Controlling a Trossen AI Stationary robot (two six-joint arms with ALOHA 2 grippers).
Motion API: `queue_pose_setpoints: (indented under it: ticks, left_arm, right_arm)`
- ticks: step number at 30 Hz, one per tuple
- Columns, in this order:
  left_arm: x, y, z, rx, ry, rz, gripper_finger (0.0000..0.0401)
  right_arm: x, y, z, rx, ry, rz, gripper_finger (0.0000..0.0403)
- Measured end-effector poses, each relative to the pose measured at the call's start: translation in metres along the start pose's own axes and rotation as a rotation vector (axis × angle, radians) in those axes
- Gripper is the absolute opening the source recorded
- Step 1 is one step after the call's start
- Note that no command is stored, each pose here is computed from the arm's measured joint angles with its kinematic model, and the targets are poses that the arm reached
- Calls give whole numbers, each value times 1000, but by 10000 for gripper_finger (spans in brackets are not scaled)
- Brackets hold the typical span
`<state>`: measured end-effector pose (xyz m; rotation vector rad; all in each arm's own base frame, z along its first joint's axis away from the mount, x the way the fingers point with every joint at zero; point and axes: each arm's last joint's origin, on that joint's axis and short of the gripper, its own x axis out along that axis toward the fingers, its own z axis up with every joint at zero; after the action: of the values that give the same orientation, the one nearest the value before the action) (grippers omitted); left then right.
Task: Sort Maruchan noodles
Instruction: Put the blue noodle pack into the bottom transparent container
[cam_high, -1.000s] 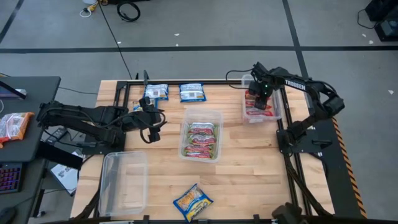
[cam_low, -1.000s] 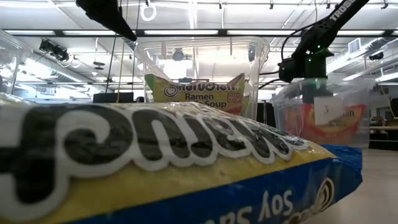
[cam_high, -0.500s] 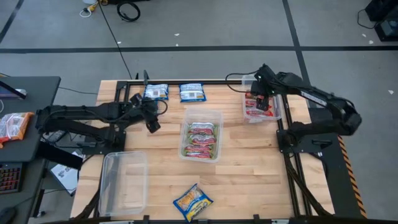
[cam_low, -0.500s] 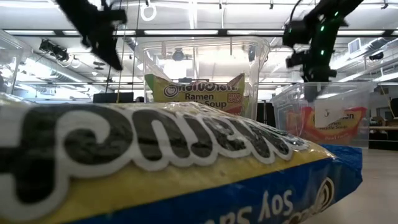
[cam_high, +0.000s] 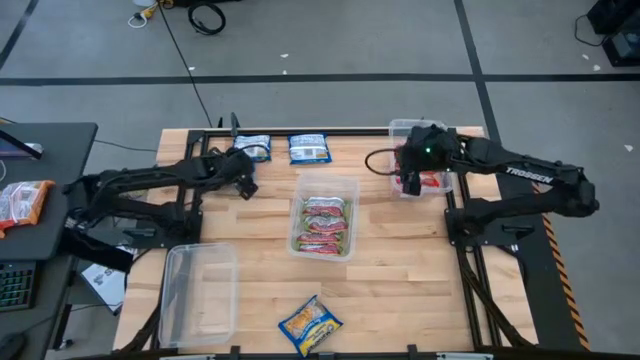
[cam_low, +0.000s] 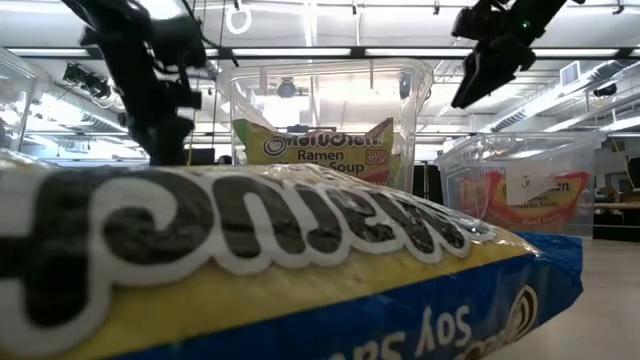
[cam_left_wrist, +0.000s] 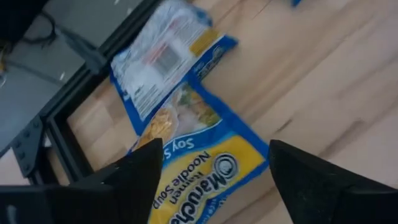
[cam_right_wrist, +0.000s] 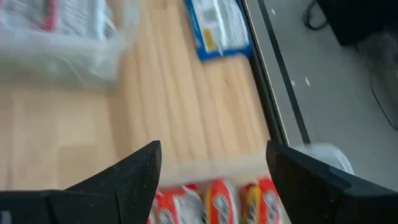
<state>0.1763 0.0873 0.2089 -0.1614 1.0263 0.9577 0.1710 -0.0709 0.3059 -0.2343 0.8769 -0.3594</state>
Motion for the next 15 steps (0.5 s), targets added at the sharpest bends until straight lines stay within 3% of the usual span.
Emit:
queue_pose_setpoints:
  ticks: [6,15]
  left_arm:
    - [40,-19,-3,105,152,58,316]
    - [69,-42,-12,181,213,131,316]
  right_arm:
    - [7,16,10,-58,-15,18,293]
    - [18,26,14,-99,25,25,293]
